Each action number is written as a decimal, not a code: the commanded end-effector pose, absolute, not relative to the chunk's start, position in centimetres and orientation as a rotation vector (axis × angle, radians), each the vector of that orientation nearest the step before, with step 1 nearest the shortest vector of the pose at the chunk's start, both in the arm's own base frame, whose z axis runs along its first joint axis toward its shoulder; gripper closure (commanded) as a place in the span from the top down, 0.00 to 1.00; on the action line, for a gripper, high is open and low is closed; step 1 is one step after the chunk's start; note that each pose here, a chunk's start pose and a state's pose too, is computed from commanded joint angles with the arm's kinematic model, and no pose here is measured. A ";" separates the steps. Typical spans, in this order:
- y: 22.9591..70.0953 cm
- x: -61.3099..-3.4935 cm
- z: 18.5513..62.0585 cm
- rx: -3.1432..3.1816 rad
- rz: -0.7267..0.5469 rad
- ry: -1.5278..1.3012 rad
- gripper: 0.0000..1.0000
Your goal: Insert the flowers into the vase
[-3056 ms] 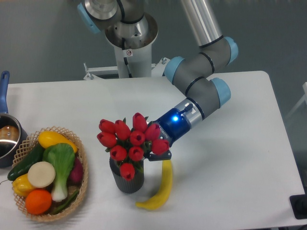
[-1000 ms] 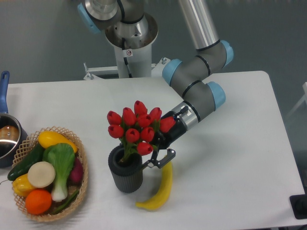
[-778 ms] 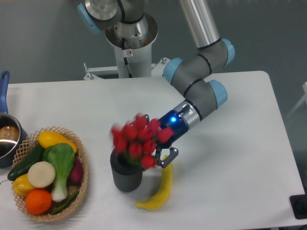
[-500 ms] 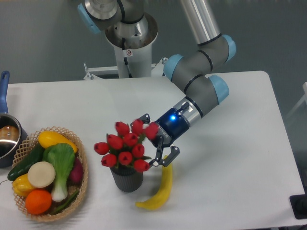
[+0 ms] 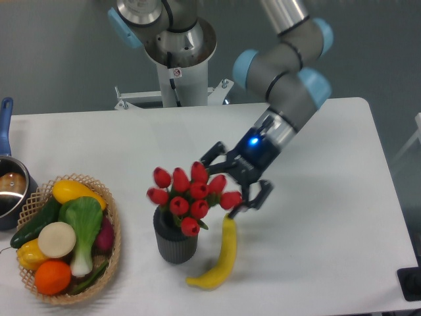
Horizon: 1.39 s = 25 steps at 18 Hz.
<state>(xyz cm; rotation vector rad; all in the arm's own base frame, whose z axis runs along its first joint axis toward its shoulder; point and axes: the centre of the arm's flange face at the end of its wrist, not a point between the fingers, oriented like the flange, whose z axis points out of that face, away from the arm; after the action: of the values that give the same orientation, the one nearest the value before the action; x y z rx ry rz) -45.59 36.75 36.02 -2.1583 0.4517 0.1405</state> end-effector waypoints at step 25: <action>-2.3 -45.8 54.7 -3.194 0.303 0.431 1.00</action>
<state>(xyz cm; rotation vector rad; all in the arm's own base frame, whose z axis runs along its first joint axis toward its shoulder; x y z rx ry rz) -45.82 -2.28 54.66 -3.1938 0.4314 0.3029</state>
